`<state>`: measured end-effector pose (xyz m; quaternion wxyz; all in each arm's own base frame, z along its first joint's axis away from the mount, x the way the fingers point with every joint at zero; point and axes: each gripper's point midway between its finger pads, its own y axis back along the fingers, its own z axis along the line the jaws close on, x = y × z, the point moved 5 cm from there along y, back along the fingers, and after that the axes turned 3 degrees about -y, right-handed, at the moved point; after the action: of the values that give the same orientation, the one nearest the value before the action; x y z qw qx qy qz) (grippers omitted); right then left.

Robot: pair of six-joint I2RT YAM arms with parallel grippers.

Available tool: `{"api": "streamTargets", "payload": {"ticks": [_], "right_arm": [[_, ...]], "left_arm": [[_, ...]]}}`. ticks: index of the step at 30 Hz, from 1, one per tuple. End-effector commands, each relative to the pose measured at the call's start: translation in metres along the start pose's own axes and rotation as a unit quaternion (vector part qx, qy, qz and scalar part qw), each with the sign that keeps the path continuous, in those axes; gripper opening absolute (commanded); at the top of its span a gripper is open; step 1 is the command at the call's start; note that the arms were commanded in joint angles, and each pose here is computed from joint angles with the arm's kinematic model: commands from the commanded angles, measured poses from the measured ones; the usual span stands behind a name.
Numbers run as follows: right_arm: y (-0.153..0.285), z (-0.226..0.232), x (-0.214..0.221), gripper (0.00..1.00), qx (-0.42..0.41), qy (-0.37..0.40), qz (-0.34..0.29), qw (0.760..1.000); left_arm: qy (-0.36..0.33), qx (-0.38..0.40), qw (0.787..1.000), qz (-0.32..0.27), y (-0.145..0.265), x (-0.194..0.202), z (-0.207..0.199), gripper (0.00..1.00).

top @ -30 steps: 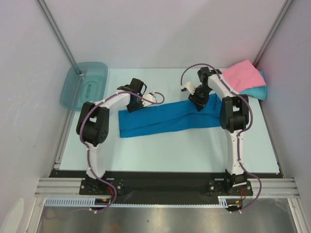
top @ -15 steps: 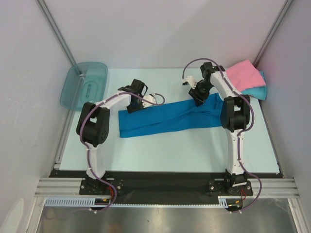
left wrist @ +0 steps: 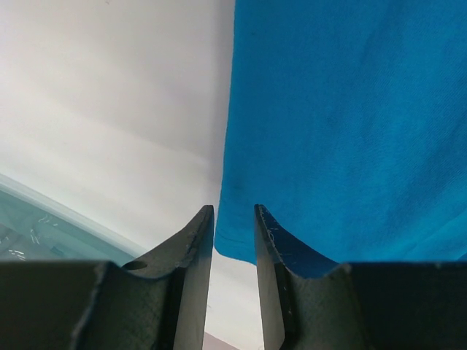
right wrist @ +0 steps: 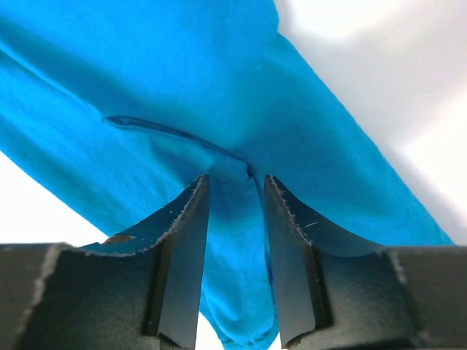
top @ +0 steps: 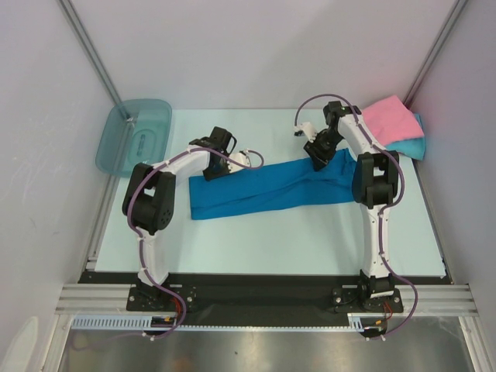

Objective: Fold and stack the t-shirts
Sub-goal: Fold the tshirt

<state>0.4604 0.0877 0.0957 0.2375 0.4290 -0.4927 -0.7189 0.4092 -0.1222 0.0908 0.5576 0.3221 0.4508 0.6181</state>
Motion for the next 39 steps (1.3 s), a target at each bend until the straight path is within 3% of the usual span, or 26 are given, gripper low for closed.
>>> {"api": "streamTargets", "payload": {"ticks": [1, 7, 12, 15, 16, 18, 19, 20, 39], "right_arm": [[-0.001, 0.001, -0.005, 0.4, -0.006, -0.014, -0.012, 1.0], [-0.006, 0.001, -0.009, 0.35, -0.004, -0.011, -0.013, 1.0], [-0.012, 0.003, -0.011, 0.42, -0.007, -0.011, -0.013, 1.0], [-0.015, 0.004, -0.011, 0.42, -0.007, -0.009, -0.011, 1.0], [-0.016, 0.002, -0.01, 0.39, -0.006, -0.01, -0.009, 1.0], [-0.02, 0.004, -0.01, 0.19, -0.008, -0.007, -0.004, 1.0], [-0.02, 0.004, -0.009, 0.05, -0.006, -0.007, 0.0, 1.0], [-0.019, 0.005, -0.009, 0.01, -0.007, -0.007, 0.0, 1.0], [0.062, 0.049, -0.015, 0.0, 0.013, 0.033, -0.001, 0.999]], "left_arm": [[-0.006, -0.032, 0.999, -0.016, 0.022, -0.007, 0.014, 0.34], [-0.01, -0.035, 0.999, -0.016, 0.024, -0.007, 0.016, 0.34], [-0.006, -0.037, 0.999, -0.018, 0.024, -0.008, 0.017, 0.34], [-0.006, -0.038, 0.999, -0.017, 0.024, -0.008, 0.017, 0.34], [-0.006, -0.037, 0.999, -0.017, 0.024, -0.008, 0.017, 0.34], [-0.006, -0.037, 0.999, -0.017, 0.023, -0.009, 0.017, 0.34], [-0.006, -0.036, 0.999, -0.015, 0.023, -0.008, 0.016, 0.34], [-0.005, -0.038, 0.999, -0.018, 0.023, -0.009, 0.017, 0.34], [-0.006, -0.027, 0.999, -0.027, 0.018, -0.015, 0.014, 0.34]]}}
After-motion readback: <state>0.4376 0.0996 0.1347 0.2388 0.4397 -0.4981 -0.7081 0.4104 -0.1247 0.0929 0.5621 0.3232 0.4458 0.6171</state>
